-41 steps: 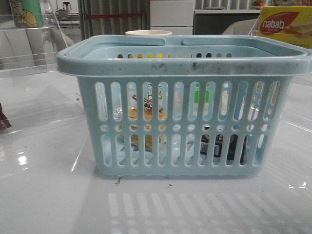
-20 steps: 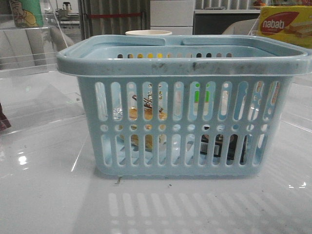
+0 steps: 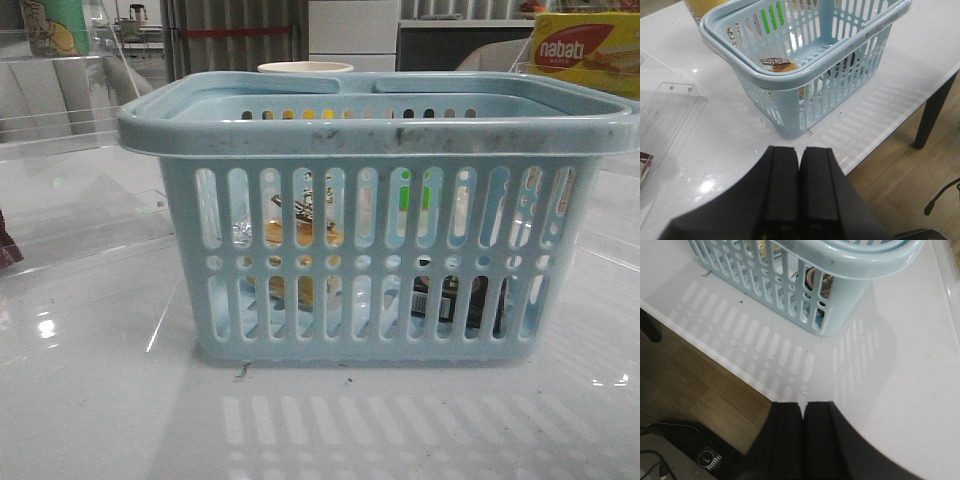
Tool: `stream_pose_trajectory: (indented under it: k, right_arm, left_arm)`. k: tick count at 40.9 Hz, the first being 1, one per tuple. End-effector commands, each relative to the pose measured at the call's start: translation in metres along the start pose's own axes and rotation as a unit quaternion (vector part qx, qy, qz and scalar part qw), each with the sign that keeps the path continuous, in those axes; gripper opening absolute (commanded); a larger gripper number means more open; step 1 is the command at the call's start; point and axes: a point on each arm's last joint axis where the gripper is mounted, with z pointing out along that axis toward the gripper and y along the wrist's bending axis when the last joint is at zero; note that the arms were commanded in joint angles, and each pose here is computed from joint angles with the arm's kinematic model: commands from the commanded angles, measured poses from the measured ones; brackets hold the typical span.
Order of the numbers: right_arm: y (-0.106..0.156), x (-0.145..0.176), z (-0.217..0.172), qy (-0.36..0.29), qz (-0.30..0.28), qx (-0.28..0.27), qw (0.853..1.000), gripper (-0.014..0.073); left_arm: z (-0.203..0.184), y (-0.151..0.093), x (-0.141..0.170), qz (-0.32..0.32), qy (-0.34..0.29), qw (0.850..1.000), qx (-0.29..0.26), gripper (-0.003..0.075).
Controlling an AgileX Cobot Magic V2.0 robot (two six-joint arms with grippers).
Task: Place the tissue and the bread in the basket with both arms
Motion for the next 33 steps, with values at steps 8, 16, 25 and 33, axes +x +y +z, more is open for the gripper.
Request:
stream_pose_trajectory:
  k: [8,16,25,33]
  right_arm:
    - [-0.001,-0.011,-0.005,-0.039,-0.007,0.005,0.999,0.0025]
    - [-0.001,-0.011,-0.005,-0.039,-0.007,0.005,0.999,0.0025]
    - [-0.001,-0.011,-0.005,-0.039,-0.007,0.005,0.999,0.0025]
    - [-0.001,-0.011,-0.005,-0.039,-0.007,0.005,0.999,0.0025]
  left_arm:
    - [-0.001,0.012,0.004,-0.028,-0.148,0.981,-0.12,0.0091]
    - [0.015,0.013,0.052,-0.038,-0.217,0.954,-0.204,0.0091]
    - [0.04,0.014,0.104,-0.044,-0.249,0.928,-0.273,0.0091]
    - [0.053,0.014,0.131,-0.053,-0.281,0.909,-0.304,0.0091]
